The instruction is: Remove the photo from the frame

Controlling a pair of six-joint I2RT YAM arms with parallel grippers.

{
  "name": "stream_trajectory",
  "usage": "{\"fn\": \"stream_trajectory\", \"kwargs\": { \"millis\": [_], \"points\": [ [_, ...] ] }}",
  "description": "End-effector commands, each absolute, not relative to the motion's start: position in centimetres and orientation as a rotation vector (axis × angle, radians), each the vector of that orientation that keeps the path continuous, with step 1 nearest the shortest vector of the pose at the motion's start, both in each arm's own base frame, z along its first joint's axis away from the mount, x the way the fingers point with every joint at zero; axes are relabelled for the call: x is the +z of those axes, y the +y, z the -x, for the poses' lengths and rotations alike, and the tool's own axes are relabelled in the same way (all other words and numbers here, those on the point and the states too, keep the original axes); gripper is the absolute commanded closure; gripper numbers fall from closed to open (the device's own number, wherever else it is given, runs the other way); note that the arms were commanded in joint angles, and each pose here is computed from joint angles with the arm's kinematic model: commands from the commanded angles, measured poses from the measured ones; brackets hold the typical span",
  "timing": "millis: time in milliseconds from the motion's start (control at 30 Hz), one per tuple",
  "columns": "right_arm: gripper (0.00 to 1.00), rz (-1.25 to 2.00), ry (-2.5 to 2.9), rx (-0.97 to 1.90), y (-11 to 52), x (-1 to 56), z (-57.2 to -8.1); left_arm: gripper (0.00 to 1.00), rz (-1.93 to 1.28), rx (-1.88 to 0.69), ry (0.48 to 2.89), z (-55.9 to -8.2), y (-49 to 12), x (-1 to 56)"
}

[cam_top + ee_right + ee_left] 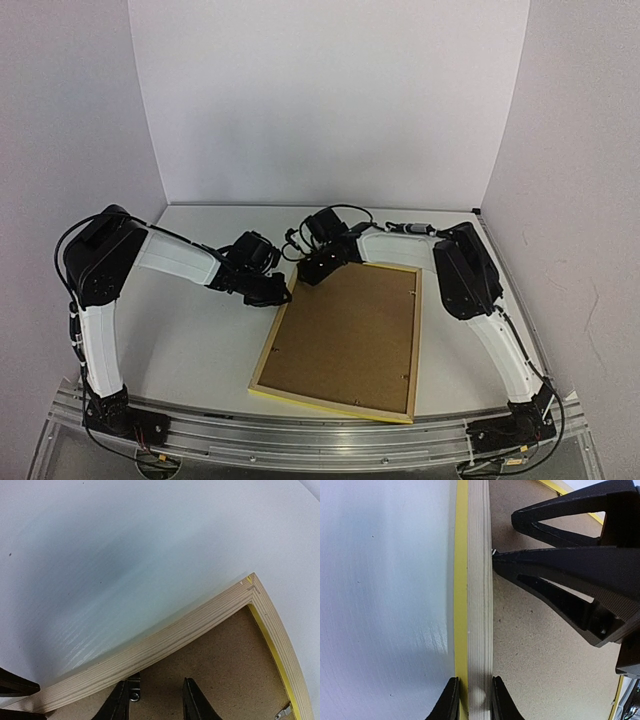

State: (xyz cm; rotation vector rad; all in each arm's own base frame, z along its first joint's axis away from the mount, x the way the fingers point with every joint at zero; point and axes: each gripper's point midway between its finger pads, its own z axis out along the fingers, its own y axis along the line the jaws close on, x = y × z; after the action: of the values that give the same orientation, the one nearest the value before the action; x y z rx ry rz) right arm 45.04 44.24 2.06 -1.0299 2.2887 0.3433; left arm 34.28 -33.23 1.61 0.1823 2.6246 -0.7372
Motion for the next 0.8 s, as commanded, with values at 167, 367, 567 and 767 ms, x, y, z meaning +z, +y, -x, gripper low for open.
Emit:
{"fn": "stream_trajectory", "kwargs": {
  "millis": [167,367,567,767],
  "points": [
    [0.66,1.198,2.228,0.122,42.1,-2.2,-46.7,1.0,-0.283,-0.778,2.953,-26.0,-32.5,-3.5],
    [0.65,1.47,2.056,-0.029,41.4,-2.4,-47.1,1.0,-0.319,-0.762,2.958,-26.0,-32.5,-3.7],
    [0.67,1.637,1.96,-0.054,40.6,-3.8,-47.5,1.0,-0.329,-0.754,2.952,-26.2,-32.4,-3.6],
    [0.69,1.592,1.947,-0.043,39.6,-2.5,-49.8,1.0,-0.328,-0.753,2.959,-26.0,-32.4,-3.8]
  ]
}}
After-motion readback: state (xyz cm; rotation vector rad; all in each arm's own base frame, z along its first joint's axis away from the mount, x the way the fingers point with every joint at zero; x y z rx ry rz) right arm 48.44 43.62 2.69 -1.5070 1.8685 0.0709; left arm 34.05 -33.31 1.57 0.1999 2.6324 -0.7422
